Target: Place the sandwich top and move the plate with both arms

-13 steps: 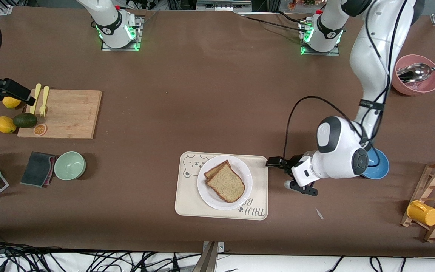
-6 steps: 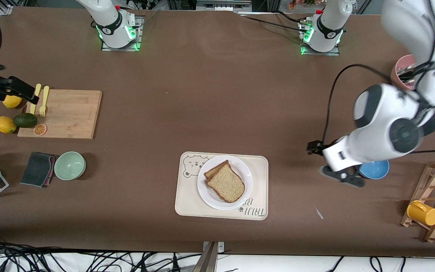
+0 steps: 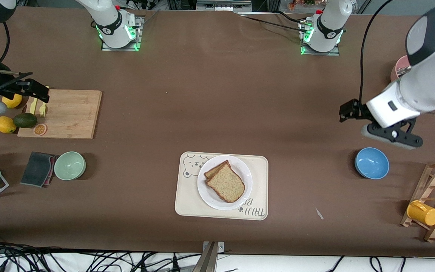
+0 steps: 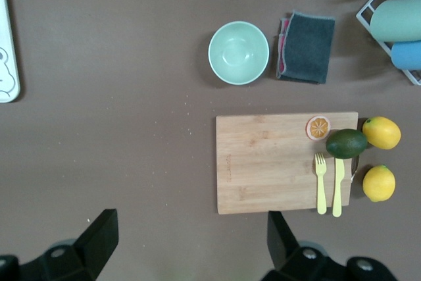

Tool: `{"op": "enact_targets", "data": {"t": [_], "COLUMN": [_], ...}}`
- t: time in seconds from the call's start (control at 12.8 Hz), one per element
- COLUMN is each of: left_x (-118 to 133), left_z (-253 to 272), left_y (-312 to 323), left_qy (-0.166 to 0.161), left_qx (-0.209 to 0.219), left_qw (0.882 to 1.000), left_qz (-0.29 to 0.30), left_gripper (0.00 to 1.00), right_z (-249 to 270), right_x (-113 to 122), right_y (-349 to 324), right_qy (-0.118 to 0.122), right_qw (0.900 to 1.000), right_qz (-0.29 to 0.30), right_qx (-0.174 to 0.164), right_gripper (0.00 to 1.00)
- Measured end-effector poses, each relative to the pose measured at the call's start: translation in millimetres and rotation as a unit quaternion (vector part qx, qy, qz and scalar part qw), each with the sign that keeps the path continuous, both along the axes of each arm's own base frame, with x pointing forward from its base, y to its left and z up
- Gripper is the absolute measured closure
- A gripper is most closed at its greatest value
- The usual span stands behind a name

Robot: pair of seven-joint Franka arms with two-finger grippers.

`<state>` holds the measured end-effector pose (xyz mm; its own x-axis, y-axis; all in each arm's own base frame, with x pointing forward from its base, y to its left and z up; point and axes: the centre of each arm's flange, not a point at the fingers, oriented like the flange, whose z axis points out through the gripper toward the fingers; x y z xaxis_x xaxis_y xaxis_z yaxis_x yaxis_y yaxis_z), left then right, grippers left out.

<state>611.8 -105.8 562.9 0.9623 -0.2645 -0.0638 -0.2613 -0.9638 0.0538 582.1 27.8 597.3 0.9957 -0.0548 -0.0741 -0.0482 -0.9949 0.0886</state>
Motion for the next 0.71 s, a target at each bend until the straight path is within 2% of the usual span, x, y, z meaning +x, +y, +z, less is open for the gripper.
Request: {"op": "enact_targets", "data": {"t": [0.31, 0.71], "left_x": [-27, -38], "left_z": [0, 24], "left_y": [1, 40], "left_qy": [0.009, -0.028], "left_qx": [0.012, 0.018], "left_qw": [1.000, 0.999], "left_qz": [0.002, 0.042], "left_gripper": [0.00, 0.00], "right_z": [-5, -5], "right_x": [3, 4], "right_y": [-5, -30], "right_qy": [0.005, 0.005], "right_qw": [1.000, 1.000], "right_qz": [0.004, 0.017], "right_qx": [0.000, 0.002], "right_gripper": [0.00, 0.00]}}
